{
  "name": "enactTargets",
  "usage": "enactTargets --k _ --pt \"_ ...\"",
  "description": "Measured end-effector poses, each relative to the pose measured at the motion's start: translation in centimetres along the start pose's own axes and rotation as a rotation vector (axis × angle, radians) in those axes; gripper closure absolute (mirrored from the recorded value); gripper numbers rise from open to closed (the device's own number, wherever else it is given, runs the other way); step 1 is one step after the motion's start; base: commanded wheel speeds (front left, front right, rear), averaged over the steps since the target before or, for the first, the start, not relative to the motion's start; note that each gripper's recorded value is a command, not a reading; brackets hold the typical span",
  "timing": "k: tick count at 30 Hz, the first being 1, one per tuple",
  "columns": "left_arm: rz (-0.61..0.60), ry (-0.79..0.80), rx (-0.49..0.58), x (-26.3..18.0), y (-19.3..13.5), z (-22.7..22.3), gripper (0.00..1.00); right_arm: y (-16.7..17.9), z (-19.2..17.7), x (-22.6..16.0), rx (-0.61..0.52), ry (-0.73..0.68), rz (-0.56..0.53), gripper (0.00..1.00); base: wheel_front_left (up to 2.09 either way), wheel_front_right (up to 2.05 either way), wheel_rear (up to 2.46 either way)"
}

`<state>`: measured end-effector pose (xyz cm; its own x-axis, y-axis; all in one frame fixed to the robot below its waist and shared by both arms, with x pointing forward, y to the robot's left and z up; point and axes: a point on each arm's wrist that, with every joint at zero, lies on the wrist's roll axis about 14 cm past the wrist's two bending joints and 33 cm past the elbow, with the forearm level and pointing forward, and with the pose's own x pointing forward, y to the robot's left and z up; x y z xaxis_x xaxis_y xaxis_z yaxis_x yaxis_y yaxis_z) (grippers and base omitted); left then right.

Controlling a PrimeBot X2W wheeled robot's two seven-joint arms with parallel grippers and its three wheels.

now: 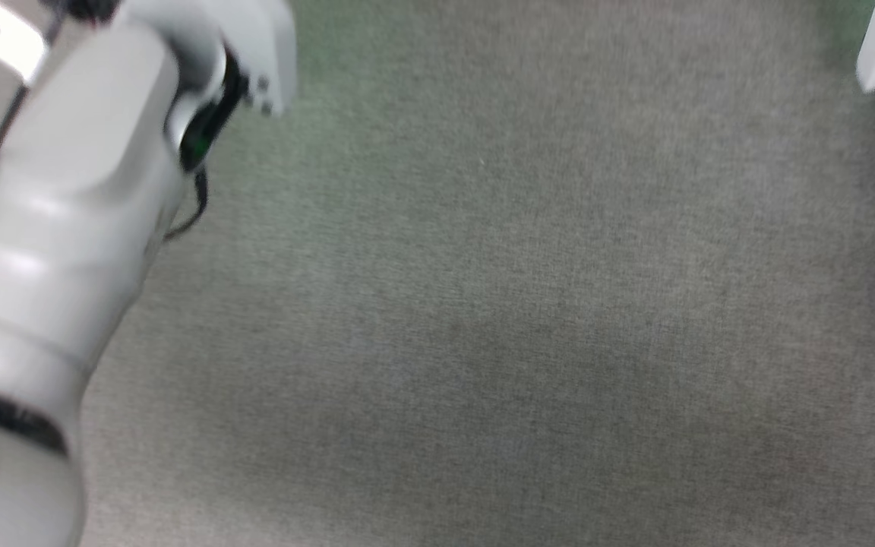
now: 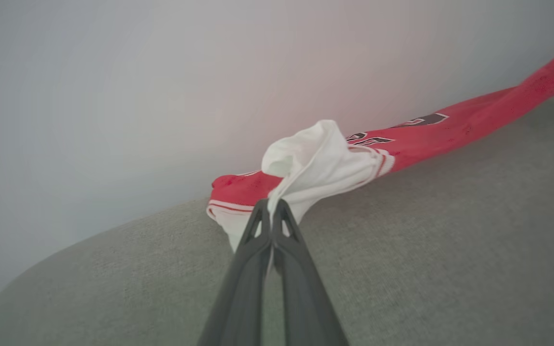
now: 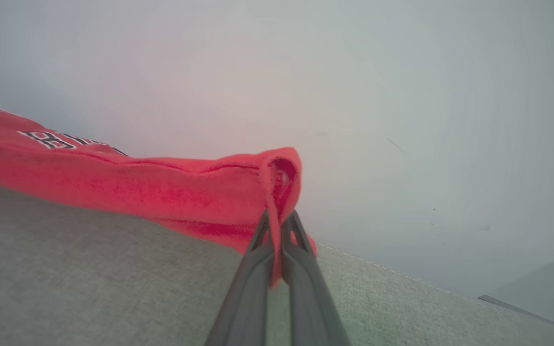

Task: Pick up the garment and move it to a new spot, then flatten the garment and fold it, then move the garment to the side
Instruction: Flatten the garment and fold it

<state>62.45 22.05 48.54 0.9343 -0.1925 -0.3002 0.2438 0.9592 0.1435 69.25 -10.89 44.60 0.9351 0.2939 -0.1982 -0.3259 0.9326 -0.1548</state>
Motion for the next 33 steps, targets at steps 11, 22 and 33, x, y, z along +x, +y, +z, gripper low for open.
enactTargets --k 11,22,33 --pt "-0.082 0.210 -0.115 -10.4 -1.4 -7.2 1.00 2.0 -2.8 -7.3 0.030 0.091 0.065 1.00 0.00 0.00 0.00" --pt "-0.122 0.429 -0.326 -22.8 -8.7 -14.5 1.00 0.9 -9.1 -19.4 0.068 0.307 0.122 1.00 0.00 0.00 0.00" --pt "-0.062 0.601 -0.453 -29.8 -11.7 -17.0 1.00 2.7 -12.5 -28.9 0.183 0.461 0.166 1.00 0.00 0.00 0.00"
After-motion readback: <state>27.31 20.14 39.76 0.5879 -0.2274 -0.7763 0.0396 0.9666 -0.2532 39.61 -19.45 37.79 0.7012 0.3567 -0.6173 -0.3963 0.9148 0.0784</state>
